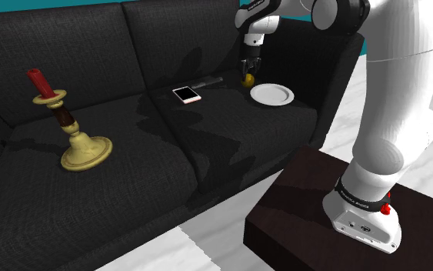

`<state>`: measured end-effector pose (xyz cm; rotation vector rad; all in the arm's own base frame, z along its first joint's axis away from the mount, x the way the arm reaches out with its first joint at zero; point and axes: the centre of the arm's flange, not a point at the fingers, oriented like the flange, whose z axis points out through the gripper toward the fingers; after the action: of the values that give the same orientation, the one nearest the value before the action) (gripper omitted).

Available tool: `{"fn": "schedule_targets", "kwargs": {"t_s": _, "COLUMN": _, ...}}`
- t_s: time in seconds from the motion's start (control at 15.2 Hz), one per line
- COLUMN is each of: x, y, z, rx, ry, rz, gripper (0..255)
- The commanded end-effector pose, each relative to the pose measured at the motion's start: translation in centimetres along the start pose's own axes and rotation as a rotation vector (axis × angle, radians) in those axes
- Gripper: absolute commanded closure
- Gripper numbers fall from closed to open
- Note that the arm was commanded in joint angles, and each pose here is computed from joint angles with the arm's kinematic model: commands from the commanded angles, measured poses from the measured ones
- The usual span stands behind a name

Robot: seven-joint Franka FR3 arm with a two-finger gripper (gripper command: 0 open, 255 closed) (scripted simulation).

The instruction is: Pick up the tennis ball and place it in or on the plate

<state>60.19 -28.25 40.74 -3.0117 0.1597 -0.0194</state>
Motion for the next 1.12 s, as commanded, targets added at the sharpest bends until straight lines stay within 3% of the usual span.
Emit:
{"fn": "schedule_targets", "kwargs": {"t_s": 0.0, "x": 0.0, "y": 0.0, "z": 0.0, "rx": 0.000, "ry": -0.001, "rz": 0.000, "gripper": 255}}
{"fn": "schedule_targets", "kwargs": {"t_s": 0.33, "x": 0.0, "y": 0.0, "z": 0.0, "rx": 0.000, "ry": 0.000, "rz": 0.000, "gripper": 255}}
{"fn": "schedule_targets", "kwargs": {"t_s": 1.06, "x": 0.0, "y": -0.7, "z": -5.7, "rx": 0.000, "ry": 0.000, "rz": 0.000, "gripper": 255}}
